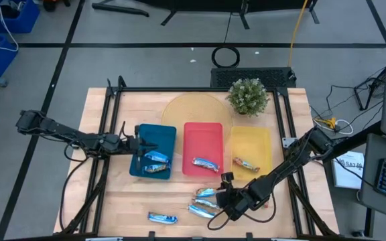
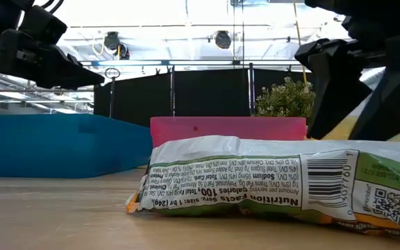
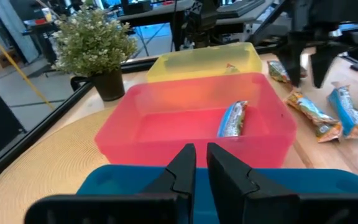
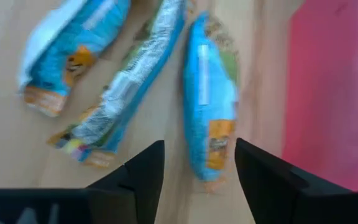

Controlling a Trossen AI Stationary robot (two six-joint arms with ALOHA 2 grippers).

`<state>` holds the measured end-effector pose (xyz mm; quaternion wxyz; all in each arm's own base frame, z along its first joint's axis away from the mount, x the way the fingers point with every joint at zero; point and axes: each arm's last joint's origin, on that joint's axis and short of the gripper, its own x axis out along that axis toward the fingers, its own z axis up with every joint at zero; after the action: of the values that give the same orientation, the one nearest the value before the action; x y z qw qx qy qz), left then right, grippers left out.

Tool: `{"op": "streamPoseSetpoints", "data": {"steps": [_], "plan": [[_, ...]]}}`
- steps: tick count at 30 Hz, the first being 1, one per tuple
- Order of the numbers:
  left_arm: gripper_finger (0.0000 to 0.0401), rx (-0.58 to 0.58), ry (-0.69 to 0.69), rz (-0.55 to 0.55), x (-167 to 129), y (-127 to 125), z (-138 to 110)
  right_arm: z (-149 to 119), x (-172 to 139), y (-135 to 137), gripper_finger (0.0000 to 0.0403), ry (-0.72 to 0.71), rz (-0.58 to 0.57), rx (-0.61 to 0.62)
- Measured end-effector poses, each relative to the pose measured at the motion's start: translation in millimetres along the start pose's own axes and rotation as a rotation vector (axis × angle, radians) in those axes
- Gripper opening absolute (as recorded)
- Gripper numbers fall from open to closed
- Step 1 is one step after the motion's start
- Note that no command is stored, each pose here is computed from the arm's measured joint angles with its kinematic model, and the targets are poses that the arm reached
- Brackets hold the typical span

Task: Pick and place Granola Bars by type
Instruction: Put the yellow granola bar into the red bin

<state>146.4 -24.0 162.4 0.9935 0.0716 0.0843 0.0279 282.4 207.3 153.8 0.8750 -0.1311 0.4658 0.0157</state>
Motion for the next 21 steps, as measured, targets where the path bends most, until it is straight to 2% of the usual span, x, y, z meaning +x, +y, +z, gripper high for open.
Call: {"op": "streamPoseSetpoints", "data": {"steps": [16, 21], "plan": [[0.0049, 0.018, -0.002, -0.011, 0, 0, 0, -16, 21, -8, 0.0152, -0.085, 0.036, 0.011], [0.0049, 0.033, -0.002, -0.011, 0, 0, 0, -21, 24, -9, 0.0119, -0.095, 0.063, 0.018]]}}
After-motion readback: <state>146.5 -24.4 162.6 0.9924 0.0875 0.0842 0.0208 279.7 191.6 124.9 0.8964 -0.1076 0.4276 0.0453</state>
